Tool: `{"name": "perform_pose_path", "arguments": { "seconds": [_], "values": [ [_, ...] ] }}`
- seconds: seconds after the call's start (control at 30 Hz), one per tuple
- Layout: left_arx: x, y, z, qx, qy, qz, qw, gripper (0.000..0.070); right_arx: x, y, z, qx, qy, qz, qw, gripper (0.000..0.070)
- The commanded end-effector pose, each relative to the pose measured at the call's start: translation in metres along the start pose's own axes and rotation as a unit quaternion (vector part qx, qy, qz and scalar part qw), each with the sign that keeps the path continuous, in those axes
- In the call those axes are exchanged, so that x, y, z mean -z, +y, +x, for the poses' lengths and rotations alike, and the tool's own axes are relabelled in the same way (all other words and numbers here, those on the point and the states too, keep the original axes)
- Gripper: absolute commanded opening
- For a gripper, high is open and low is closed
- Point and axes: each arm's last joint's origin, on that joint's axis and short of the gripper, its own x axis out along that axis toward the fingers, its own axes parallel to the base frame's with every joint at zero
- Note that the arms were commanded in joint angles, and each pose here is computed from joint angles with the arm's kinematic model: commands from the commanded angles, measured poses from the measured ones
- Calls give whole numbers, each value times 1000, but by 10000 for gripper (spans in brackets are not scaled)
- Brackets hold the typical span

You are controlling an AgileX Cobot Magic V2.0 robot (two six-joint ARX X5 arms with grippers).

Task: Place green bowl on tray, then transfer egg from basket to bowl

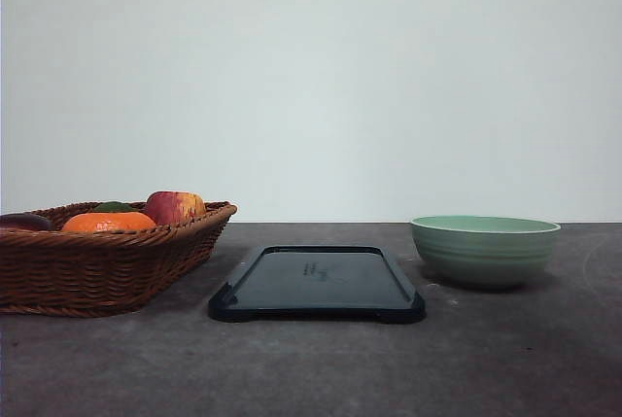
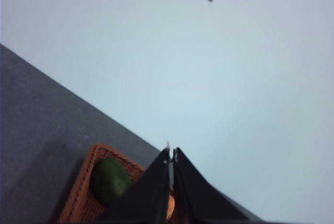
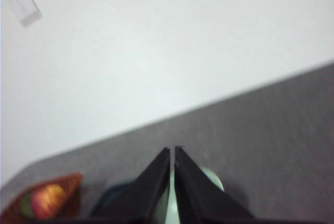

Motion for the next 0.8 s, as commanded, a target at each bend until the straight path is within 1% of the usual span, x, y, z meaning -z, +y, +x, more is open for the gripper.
{"name": "perform_pose_path", "arguments": {
  "seconds": [0.0,0.07,0.27,0.4,0.47,0.57,0.67,0.77],
  "values": [
    [-14,-12,-2,12,-13,15,1000,0,-12,6,0,-1,2,5,1000,6],
    [-25,-20,-3,4,-3,36,999,0,-23,12,2,1,23,1,1000,6],
    [-58,-47,-4,-18,33,116,993,1,-56,28,16,-12,73,-51,996,6],
    [-76,-62,0,-39,73,141,987,0,-72,35,29,-13,101,-90,991,6],
    [-83,-69,5,-43,95,163,981,0,-78,37,37,-15,121,-118,986,6],
    [-89,-75,15,-33,128,197,971,0,-83,39,48,-19,154,-143,978,6],
    [-91,-80,28,-22,176,206,962,0,-84,39,59,-30,190,-148,970,6],
    [-89,-80,44,-23,235,202,950,0,-83,39,71,-37,223,-139,964,6]
  ]
}}
